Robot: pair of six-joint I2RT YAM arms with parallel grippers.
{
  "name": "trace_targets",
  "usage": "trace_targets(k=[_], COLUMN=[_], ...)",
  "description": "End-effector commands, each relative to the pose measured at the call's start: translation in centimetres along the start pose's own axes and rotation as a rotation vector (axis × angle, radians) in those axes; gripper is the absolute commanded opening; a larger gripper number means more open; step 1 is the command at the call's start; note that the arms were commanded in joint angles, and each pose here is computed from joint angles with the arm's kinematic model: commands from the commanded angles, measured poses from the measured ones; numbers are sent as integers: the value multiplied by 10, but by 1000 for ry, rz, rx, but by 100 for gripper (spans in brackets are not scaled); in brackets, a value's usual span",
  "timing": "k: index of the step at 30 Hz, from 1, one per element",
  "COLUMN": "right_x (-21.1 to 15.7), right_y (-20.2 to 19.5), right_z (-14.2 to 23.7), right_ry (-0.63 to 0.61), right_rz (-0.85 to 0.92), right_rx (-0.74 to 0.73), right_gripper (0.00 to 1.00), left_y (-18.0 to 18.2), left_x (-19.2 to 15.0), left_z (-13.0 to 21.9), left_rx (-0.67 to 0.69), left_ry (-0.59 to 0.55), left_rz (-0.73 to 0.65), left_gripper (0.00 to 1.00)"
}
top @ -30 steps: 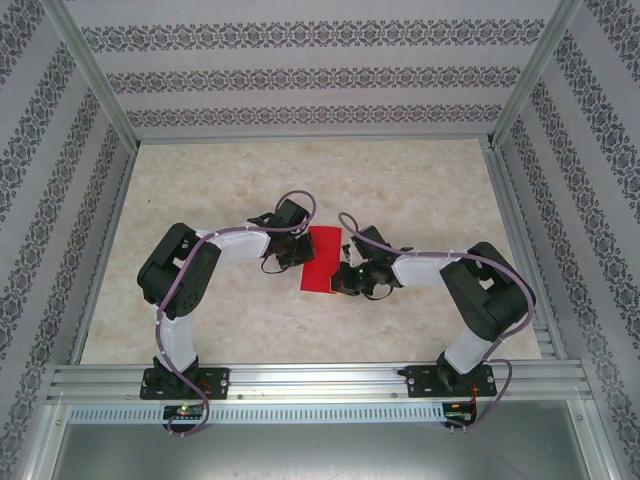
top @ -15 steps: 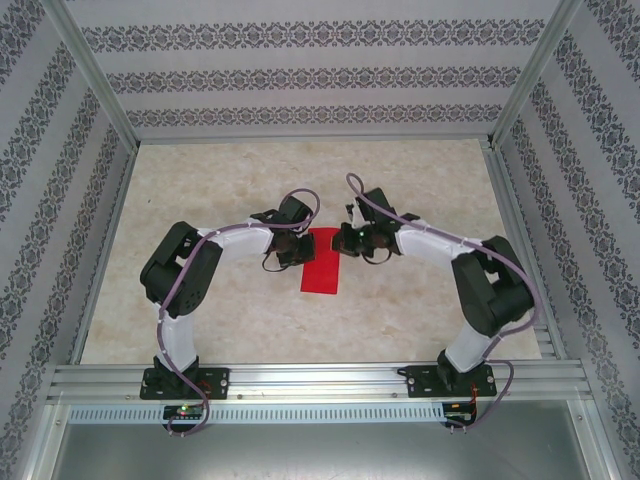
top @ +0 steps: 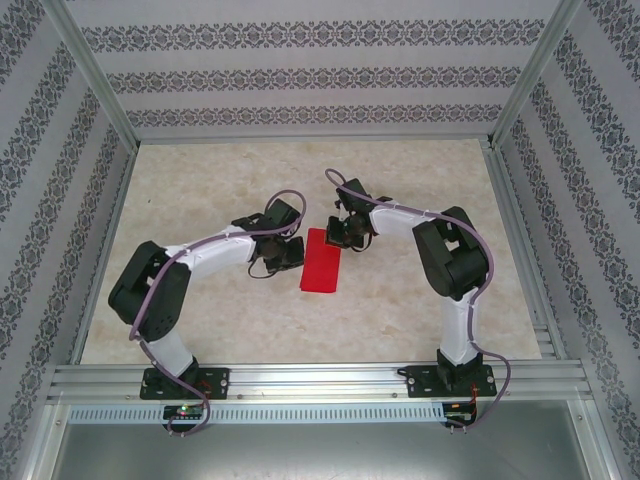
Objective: Fold a paper plane with a square sheet of paper (pick it up from the middle)
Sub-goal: Rotate the square sheet of paper at the center of the table, then first fold in half a square sheet of paper at the center of the table.
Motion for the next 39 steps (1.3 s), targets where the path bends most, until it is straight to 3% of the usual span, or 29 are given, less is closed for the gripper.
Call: trace_targets(k=[1,12,16,21,39], right_x=[-6,-53,-56,-53,-89], right_y=[-32,-78,-62,-47,-57], right_z=[3,59,71,71,57], right_ry=[-2,-146,-179,-131,-50], right_rz=[-47,-270,-287,-235,-209], right_rx=[-174,-364,-167,108,185], right_gripper=[0,0,0,0,0], left_y=[-5,-46,-69,-95,-103], left_x=[-8,-38,-53,-64,-71], left_z=[8,6,-6,-25,-75], left_rx=[-34,-178,-254,-312,-261], left_ry=[-19,-15,22,58,74], left_rz=[12,-25,-43,-60,-11], left_gripper=[4,4,4,1,0])
Point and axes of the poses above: each hand's point on the last joint's axis, 136 mm out from that joint toward the fingers, its own z axis back along the fingers, its own y axis along the line the jaws close on, x = y × z, the point moved 5 cm from there along z, back along the fingers, and after that the axes turned 6 degrees about z, right-handed, at the moved point
